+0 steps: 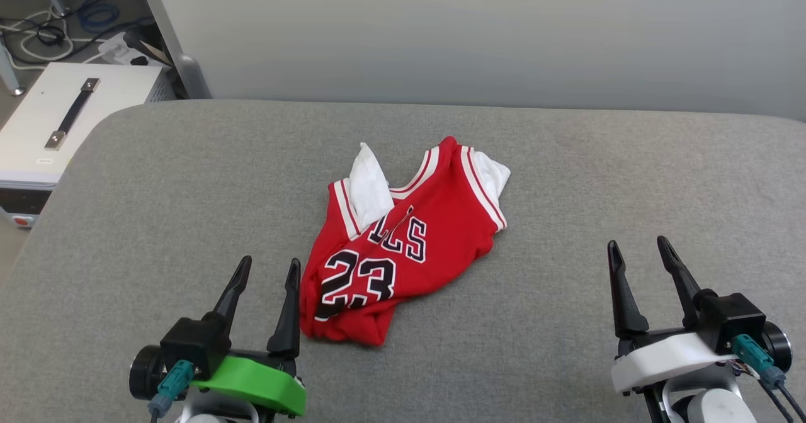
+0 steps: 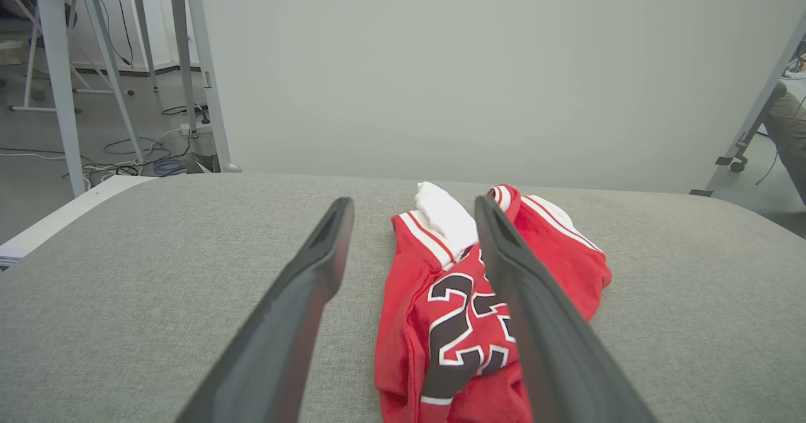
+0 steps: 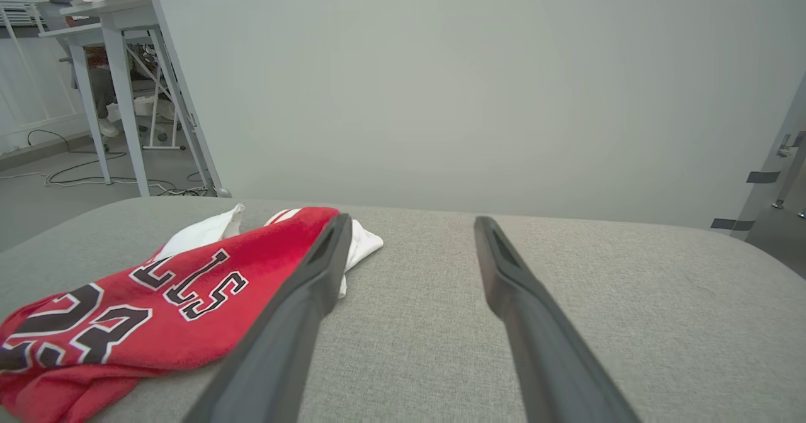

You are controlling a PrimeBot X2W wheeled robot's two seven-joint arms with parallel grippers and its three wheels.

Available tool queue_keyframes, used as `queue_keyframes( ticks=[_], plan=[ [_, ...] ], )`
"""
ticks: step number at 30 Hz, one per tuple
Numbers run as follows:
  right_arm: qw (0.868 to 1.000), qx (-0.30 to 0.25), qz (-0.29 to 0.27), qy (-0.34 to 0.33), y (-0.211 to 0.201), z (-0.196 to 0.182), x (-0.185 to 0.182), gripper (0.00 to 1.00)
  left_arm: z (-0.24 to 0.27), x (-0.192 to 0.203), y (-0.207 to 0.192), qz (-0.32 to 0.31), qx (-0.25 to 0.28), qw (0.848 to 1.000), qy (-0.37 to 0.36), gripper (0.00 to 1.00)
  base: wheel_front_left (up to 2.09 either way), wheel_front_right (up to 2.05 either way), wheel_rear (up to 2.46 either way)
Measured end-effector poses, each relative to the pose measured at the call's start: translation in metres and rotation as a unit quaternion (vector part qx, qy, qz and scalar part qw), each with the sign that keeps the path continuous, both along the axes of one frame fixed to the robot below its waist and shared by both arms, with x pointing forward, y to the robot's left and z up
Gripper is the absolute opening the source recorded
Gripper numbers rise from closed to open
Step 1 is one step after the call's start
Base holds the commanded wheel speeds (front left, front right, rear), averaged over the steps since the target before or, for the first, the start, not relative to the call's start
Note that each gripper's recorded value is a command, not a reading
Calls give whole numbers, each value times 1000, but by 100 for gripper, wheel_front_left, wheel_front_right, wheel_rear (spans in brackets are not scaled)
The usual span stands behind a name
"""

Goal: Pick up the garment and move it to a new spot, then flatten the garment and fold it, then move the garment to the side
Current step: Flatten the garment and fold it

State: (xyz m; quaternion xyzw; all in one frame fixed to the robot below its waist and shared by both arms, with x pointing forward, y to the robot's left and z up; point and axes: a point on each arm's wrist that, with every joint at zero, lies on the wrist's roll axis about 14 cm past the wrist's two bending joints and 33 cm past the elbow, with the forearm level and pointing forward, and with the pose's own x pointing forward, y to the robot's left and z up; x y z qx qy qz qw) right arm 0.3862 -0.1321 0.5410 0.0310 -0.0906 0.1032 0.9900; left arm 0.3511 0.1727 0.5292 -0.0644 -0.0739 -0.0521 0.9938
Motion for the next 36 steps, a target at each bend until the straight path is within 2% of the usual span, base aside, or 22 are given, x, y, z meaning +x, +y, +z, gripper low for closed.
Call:
queue_keyframes(
  ticks=[4,9,12,17,20,24,31,36],
  plan=[
    [999,-17,20,44,14,-18,11,100,-5,4,2,5,-1,1000,9,100,0,0,0],
    [984,-91,75,135,40,-33,51,100,-5,18,5,10,-2,1000,9,100,0,0,0],
    [960,-131,109,222,50,-53,68,100,-8,24,7,15,-3,1000,12,100,0,0,0],
    [916,-143,158,341,66,-71,93,100,-8,34,8,19,-5,1000,13,100,0,0,0],
    [889,-171,175,387,73,-82,106,100,-6,38,14,28,-9,1000,10,100,0,0,0],
    [859,-185,193,436,85,-98,120,100,-10,42,21,40,-7,999,17,100,0,0,0],
    [823,-227,218,474,107,-134,134,100,-18,42,41,70,0,997,30,100,0,0,0],
    [812,-237,238,478,126,-156,137,100,-24,37,55,92,7,995,42,100,0,0,0]
  ],
)
